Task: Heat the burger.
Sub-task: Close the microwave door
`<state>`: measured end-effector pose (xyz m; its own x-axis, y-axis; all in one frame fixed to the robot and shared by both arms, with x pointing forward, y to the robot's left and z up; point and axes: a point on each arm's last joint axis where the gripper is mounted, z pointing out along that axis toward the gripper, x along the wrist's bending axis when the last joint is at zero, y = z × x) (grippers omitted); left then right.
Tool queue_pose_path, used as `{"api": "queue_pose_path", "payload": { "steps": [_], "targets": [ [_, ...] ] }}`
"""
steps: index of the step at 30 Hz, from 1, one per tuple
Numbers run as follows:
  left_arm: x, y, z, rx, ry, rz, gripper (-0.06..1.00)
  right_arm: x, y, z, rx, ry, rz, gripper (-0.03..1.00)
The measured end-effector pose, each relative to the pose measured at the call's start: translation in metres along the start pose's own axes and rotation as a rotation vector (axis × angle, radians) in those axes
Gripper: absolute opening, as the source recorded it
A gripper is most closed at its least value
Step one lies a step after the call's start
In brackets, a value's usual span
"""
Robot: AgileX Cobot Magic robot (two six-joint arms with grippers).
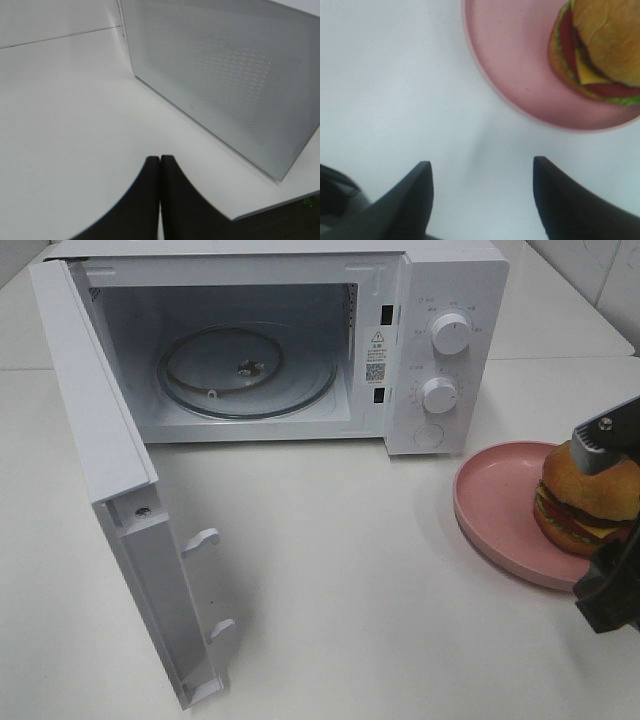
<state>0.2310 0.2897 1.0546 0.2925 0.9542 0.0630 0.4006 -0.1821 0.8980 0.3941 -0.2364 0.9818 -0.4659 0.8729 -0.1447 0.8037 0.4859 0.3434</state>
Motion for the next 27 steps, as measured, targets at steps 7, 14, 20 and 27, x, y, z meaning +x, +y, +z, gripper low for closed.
{"api": "queue_pose_path", "payload": {
  "steps": [7, 14, 20, 27],
  "targets": [
    [0.0, 0.0, 0.0, 0.0, 0.0, 0.0, 0.0, 0.01, -0.016, -0.008, 0.224, 0.097, 0.208, 0.58],
    [0.0, 0.0, 0.0, 0.0, 0.0, 0.0, 0.0, 0.01, -0.024, -0.02, 0.229, 0.111, 0.199, 0.58],
    [0.0, 0.0, 0.0, 0.0, 0.0, 0.0, 0.0, 0.008, -0.043, -0.059, 0.019, 0.121, 0.148, 0.58],
    [0.0, 0.0, 0.0, 0.0, 0.0, 0.0, 0.0, 0.008, -0.072, -0.089, -0.214, 0.119, 0.123, 0.58]
  ]
}}
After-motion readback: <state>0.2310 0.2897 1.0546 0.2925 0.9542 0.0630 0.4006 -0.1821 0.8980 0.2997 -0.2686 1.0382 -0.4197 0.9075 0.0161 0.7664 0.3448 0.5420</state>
